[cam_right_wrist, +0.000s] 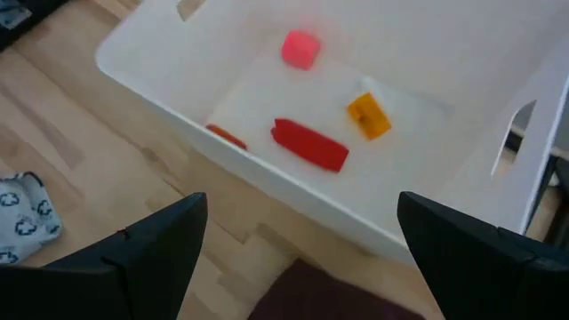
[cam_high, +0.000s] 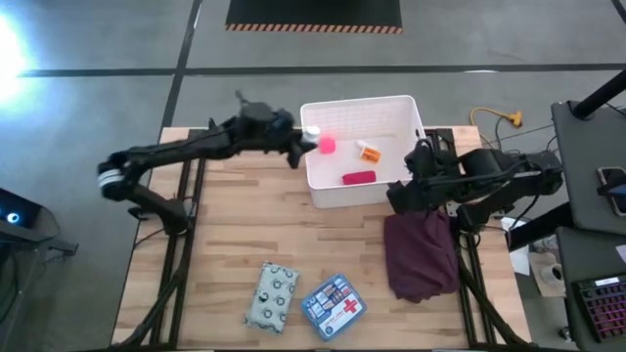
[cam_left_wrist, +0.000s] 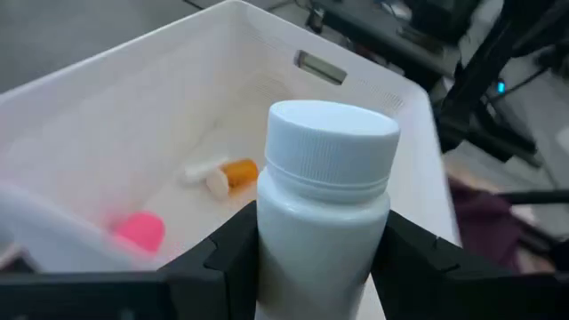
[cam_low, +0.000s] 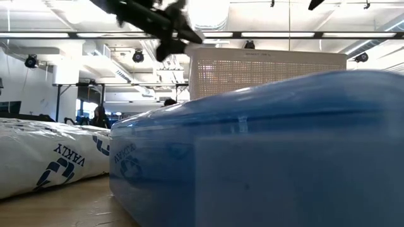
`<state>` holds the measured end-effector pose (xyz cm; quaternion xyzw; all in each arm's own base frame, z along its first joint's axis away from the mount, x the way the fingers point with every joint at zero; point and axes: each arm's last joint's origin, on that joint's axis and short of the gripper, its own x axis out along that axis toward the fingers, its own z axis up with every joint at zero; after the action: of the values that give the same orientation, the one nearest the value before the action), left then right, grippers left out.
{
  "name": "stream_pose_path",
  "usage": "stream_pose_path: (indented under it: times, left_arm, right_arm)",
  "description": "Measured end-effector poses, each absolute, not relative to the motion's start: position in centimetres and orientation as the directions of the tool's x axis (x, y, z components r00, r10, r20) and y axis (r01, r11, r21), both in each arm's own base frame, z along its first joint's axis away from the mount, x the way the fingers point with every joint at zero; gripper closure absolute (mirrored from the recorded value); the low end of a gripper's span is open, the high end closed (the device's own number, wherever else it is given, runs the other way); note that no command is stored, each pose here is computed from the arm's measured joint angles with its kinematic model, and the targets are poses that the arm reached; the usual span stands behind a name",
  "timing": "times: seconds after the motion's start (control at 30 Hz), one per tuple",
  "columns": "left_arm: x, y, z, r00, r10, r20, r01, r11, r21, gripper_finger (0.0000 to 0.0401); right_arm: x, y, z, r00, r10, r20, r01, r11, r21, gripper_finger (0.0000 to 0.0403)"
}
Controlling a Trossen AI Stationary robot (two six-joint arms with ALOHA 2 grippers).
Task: Pick & place medical supplies in basket/bin
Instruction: Put the white pill bottle into the white bin, then put the medical supply bag into the white bin
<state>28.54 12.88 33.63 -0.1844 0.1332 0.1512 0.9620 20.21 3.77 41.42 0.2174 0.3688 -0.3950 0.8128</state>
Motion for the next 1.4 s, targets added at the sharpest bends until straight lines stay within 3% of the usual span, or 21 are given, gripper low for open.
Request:
stream_pose_path:
  times: [0.2, 0.4, 0.57, 0.73, 0.93, 1.03, 1.2, 1.3, 1.4]
  left_arm:
    - [33.9, 15.1, 35.0, 0.864, 0.212, -0.457, -0.314, 0.936, -0.161, 0.0231]
    - [39.1, 17.3, 36.6, 0.758, 0.181, -0.627, -0.291, 0.954, -0.077, 0.0159]
    - [40.2, 17.7, 37.2, 0.625, 0.116, -0.772, -0.227, 0.973, -0.038, 0.0108]
    - [35.3, 14.8, 36.6, 0.54, 0.089, -0.837, -0.234, 0.971, -0.048, 0.0099]
    - [26.5, 7.0, 35.1, 0.7, 0.216, -0.681, -0.354, 0.933, -0.067, 0.0098]
    - [21.7, 3.8, 32.3, 0.773, 0.212, -0.598, -0.451, 0.847, -0.282, 0.01]
    - [16.3, -1.2, 25.9, 0.806, 0.037, -0.591, -0.459, 0.671, -0.583, 0.0113]
    - [14.3, -3.6, 22.8, 0.777, -0.067, -0.626, -0.487, 0.567, -0.664, 0.0121]
    - [12.9, -5.5, 20.8, 0.746, -0.146, -0.65, -0.524, 0.472, -0.708, 0.0122]
  right_arm:
    - [21.2, 4.5, 40.2, 0.38, -0.453, -0.807, 0.809, 0.586, 0.052, 0.0046]
    - [21.8, 5.0, 39.7, 0.369, -0.449, -0.814, 0.807, 0.589, 0.041, 0.0046]
    - [21.7, 5.4, 39.7, 0.376, -0.443, -0.814, 0.796, 0.604, 0.039, 0.0046]
    - [21.4, 6.2, 39.6, 0.389, -0.429, -0.815, 0.766, 0.642, 0.028, 0.0046]
    - [21.4, 6.9, 38.8, 0.378, -0.42, -0.825, 0.738, 0.675, -0.006, 0.0046]
    - [21.5, 7.0, 37.9, 0.355, -0.421, -0.835, 0.733, 0.679, -0.031, 0.0046]
    - [22.0, 7.2, 37.2, 0.368, -0.403, -0.838, 0.71, 0.703, -0.027, 0.0046]
    - [22.8, 7.6, 36.9, 0.424, -0.34, -0.84, 0.679, 0.733, 0.046, 0.0046]
    - [24.3, 8.5, 36.4, 0.517, -0.194, -0.833, 0.6, 0.777, 0.192, 0.0046]
